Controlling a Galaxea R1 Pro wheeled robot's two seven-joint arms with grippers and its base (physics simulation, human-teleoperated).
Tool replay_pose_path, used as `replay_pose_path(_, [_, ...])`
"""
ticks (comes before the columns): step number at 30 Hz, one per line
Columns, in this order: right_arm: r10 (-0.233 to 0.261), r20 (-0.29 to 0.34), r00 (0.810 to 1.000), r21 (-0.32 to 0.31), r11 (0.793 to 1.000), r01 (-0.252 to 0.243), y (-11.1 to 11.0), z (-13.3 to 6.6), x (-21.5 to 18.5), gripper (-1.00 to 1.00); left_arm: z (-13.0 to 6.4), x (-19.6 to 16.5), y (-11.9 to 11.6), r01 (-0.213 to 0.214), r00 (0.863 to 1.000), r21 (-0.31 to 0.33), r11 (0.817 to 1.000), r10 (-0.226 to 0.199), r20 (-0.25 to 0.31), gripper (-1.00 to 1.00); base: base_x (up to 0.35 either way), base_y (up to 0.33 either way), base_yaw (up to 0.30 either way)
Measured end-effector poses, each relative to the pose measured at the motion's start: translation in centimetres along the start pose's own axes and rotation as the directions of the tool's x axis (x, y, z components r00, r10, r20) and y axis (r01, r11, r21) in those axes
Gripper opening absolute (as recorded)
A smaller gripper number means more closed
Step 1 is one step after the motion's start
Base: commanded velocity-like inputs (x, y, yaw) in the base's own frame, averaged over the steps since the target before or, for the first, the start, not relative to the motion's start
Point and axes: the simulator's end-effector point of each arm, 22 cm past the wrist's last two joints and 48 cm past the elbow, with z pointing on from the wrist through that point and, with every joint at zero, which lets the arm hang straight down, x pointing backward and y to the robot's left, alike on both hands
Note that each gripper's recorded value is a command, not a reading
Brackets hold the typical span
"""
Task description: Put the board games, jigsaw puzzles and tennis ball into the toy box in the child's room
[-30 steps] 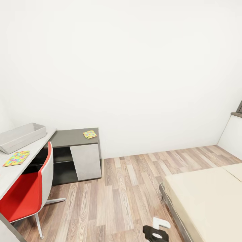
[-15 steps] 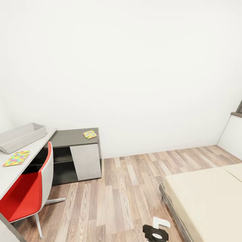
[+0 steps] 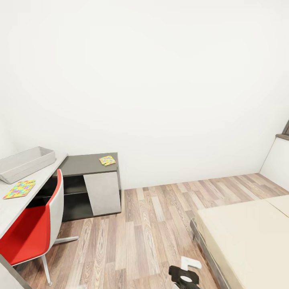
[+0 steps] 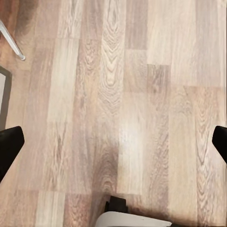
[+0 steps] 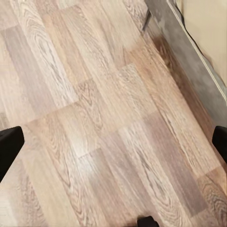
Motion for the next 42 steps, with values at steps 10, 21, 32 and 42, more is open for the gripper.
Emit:
replay_pose_path(10, [-0.003,-0.054,0.999,-0.081,0.997,-0.001,3.5,-0.7,-2.7,1.0,0.1,-6.9,-2.0,0.007,0.999,0.03,1.0,-0.006,-0.036,1.0,0.0,0.0,0.0])
replay_pose_path(21, [0.016,-0.034,0.999,-0.142,0.99,-0.021,5.9,-1.6,-10.5,1.0,-0.4,-13.9,-5.4,0.019,0.999,0.073,0.997,-0.016,-0.032,1.0,0.0,0.0,0.0])
replay_pose_path(32, [0.055,-0.07,0.996,-0.143,0.988,-0.064,5.1,-1.5,-12.7,1.0,-0.9,-17.6,-8.2,0.02,0.999,0.112,0.993,-0.016,-0.033,1.0,0.0,0.0,0.0])
replay_pose_path(42, [0.155,-0.121,0.98,-0.171,0.97,-0.175,3.8,-2.2,-16.0,1.0,-1.5,-20.5,-9.1,0.009,0.997,0.13,0.991,0.0,-0.074,1.0,0.0,0.0,0.0])
